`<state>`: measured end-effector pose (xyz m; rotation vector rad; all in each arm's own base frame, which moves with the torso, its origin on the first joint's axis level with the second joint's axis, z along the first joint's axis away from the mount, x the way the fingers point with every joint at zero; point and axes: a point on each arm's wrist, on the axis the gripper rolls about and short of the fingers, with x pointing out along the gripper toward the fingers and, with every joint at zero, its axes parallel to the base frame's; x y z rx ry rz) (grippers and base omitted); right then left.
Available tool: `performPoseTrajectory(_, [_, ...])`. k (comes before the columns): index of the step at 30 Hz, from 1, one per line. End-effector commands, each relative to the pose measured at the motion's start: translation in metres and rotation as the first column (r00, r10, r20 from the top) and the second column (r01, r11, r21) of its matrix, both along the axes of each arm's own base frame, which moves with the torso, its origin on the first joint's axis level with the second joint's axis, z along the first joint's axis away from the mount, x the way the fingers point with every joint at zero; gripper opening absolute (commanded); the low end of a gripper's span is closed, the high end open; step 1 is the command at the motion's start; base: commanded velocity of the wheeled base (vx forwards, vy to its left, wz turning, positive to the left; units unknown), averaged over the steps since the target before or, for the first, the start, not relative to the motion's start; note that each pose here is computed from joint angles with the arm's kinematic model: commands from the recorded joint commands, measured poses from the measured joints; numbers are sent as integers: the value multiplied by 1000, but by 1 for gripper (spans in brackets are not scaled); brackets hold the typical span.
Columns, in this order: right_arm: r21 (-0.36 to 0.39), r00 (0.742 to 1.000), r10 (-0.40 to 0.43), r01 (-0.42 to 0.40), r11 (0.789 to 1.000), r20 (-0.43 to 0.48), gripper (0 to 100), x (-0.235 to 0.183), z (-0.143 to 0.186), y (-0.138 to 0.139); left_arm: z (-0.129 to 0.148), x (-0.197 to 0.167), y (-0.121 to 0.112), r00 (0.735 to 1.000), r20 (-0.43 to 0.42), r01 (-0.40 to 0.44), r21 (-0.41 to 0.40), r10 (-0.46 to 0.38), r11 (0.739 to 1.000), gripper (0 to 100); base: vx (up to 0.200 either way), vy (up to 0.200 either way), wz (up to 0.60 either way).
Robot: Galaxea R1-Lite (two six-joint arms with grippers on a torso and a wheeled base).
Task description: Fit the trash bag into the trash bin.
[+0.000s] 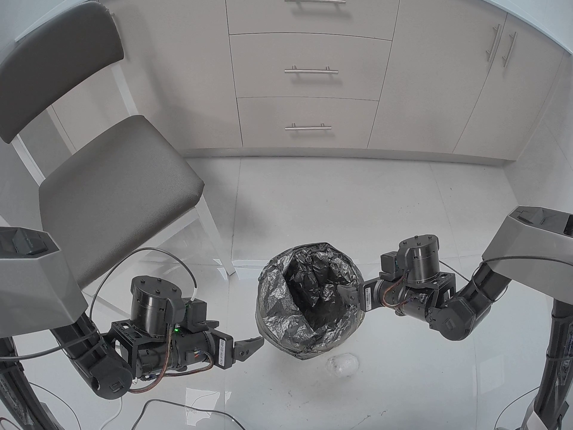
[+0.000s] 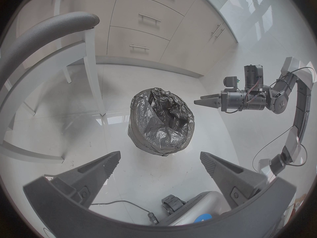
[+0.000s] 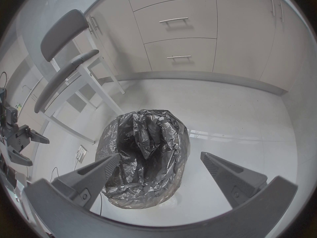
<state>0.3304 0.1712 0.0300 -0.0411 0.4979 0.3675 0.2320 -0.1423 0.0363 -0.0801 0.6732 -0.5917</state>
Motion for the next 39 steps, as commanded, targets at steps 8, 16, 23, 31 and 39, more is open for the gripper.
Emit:
performPoseTrajectory(8, [-9,995,-96,96,995,-13,100,31,-18,-27,-3,1,-1,1000,-8,0,4,0,1000,100,0,0,0])
performPoseTrajectory(16, [-9,995,-96,96,995,-11,100,31,-19,-26,-5,2,-1,1000,-13,0,5,0,1000,100,0,100,0])
performPoseTrajectory(23, [-11,995,-96,96,995,-12,100,31,-19,-27,-7,3,-2,1000,-1,-2,-1,2,1000,100,0,143,0])
performPoseTrajectory(31, [-11,995,-96,96,995,-12,100,32,-20,-27,-13,4,-2,1000,25,-3,-18,3,1000,100,0,0,0])
performPoseTrajectory(39, [-59,985,-173,174,983,18,100,49,-20,-55,-14,3,-2,999,39,-2,-25,3,1000,100,0,0,0])
